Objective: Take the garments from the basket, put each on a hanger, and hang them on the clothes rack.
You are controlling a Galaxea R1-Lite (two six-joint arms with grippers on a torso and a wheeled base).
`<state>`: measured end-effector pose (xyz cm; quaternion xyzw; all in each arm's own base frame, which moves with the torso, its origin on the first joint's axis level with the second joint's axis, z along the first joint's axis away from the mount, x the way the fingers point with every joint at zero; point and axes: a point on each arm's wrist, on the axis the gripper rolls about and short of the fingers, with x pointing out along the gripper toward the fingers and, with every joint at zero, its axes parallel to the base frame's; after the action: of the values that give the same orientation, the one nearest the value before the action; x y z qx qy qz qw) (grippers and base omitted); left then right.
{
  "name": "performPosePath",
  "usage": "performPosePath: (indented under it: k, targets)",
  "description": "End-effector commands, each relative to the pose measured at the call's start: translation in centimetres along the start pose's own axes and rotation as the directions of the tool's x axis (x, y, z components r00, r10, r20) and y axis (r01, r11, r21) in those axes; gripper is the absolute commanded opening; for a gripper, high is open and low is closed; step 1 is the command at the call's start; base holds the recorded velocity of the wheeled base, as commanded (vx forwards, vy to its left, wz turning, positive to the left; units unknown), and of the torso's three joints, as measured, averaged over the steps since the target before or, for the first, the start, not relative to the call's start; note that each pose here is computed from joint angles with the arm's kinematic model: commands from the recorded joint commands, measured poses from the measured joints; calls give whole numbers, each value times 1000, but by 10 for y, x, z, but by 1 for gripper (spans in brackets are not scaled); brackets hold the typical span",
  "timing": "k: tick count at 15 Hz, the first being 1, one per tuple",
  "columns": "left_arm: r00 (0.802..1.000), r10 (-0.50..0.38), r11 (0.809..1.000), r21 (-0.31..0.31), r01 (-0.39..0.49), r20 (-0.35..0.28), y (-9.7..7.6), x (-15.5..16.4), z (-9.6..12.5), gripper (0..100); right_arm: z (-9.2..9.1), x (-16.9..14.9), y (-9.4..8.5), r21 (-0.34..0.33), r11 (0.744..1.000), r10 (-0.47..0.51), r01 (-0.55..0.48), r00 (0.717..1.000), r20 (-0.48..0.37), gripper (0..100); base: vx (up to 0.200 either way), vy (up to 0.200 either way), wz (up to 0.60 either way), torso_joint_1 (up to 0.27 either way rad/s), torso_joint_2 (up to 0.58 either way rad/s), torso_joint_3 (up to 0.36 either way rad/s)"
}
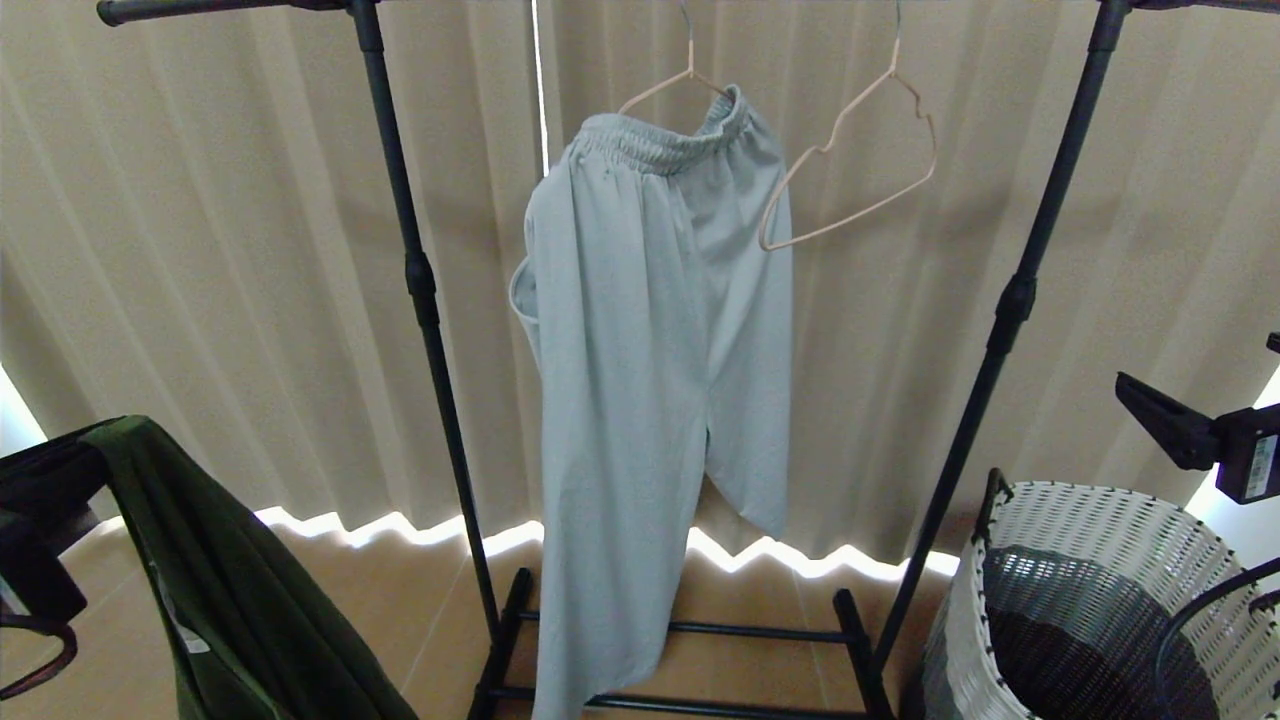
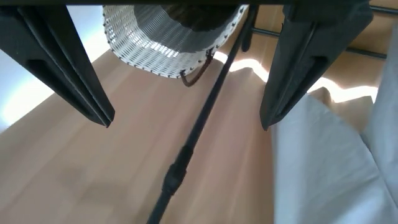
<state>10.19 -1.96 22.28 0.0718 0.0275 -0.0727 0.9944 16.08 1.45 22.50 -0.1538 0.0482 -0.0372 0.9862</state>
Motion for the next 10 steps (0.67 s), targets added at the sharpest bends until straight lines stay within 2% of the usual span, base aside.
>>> performPosePath:
  k: [1,4,8,10]
  targets:
    - [999,3,1000,1,-3,-38,0,7,-5,0,-3,4,-4,-1,1000,-25,25,999,-21,100,0,0,0,0,0,0]
    - [998,-1,1000,4,2,-70,-1,9,-13,0,-4,4,-8,2,999,-49,49,998,-26,100,0,0,0,0,0,0]
    - [997,-3,1000,12,4,-79,-2,7,-16,0,-4,4,-8,1,999,-48,48,998,-29,100,0,0,0,0,0,0]
    - [997,-4,1000,16,5,-77,-2,7,-16,0,-5,4,-8,1,999,-48,48,998,-30,100,0,0,0,34,-239,-205]
